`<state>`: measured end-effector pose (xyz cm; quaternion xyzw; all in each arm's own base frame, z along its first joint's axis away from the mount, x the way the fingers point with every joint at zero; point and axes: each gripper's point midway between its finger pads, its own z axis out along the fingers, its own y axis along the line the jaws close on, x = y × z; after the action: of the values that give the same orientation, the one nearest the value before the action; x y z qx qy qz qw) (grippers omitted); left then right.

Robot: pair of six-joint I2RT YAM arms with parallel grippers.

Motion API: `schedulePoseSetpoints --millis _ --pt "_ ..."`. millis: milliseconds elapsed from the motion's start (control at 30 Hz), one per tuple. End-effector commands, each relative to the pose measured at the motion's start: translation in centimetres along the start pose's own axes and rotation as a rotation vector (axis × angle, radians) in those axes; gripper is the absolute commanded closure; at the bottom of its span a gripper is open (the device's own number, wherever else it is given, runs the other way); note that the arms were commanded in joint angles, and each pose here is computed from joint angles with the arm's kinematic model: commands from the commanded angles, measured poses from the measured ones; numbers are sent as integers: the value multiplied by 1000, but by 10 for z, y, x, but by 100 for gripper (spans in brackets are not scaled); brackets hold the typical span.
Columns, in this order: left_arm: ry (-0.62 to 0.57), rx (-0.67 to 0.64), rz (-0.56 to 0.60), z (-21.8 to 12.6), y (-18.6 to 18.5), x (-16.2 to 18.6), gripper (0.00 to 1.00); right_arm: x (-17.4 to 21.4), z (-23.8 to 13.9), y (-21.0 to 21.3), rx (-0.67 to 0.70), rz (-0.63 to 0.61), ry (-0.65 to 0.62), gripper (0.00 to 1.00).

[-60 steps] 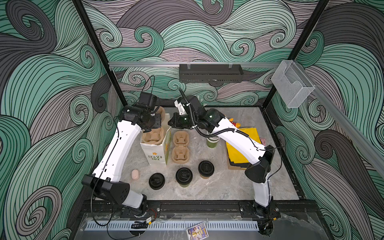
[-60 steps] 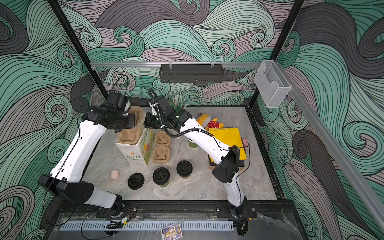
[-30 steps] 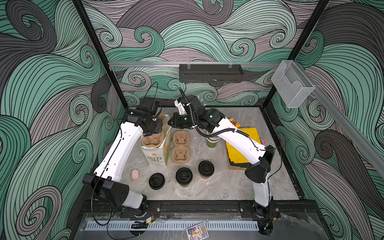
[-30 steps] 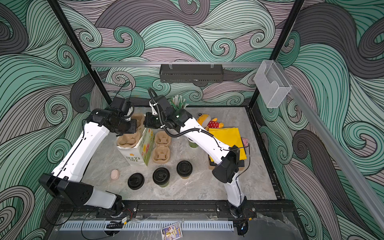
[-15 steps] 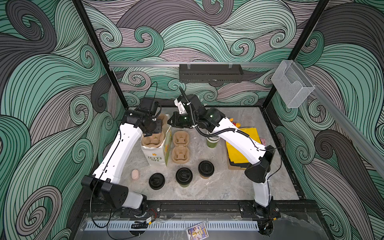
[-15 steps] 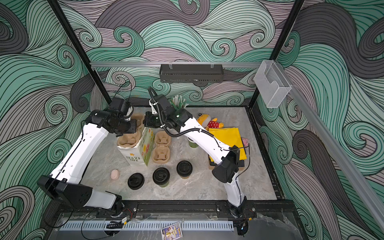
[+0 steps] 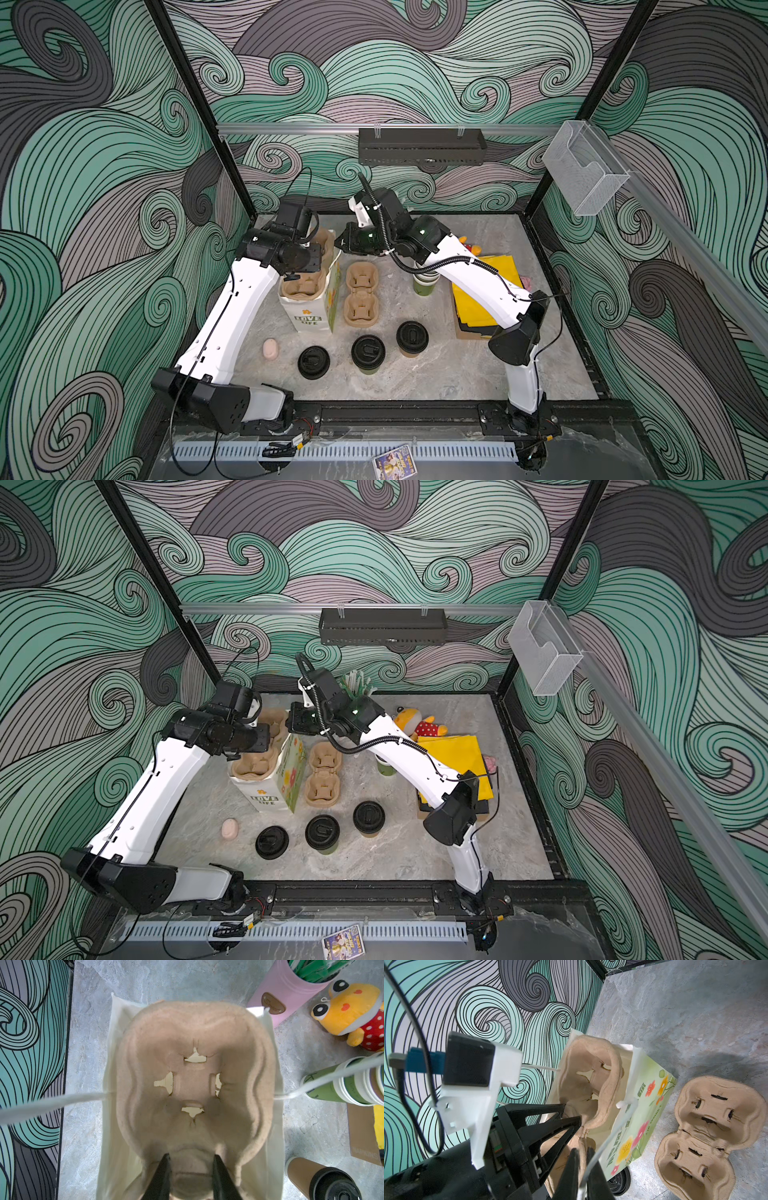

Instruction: Pack the takeout coffee

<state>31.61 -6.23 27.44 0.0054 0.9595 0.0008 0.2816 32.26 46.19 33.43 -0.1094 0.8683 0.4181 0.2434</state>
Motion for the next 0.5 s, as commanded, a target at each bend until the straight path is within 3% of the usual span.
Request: schedulePoseSetpoints --millis 0,200,300,467 --pt "52 -2 26 6 -1 10 94 -2 5 -3 19 12 -9 88" --pt "58 -27 24 9 3 12 95 -2 4 -3 22 12 -10 85" --pt "24 -14 16 5 1 6 95 -5 0 -4 26 -1 -15 59" --pt "-9 -4 22 2 0 0 95 -25 -30 -19 56 -76 -44 43"
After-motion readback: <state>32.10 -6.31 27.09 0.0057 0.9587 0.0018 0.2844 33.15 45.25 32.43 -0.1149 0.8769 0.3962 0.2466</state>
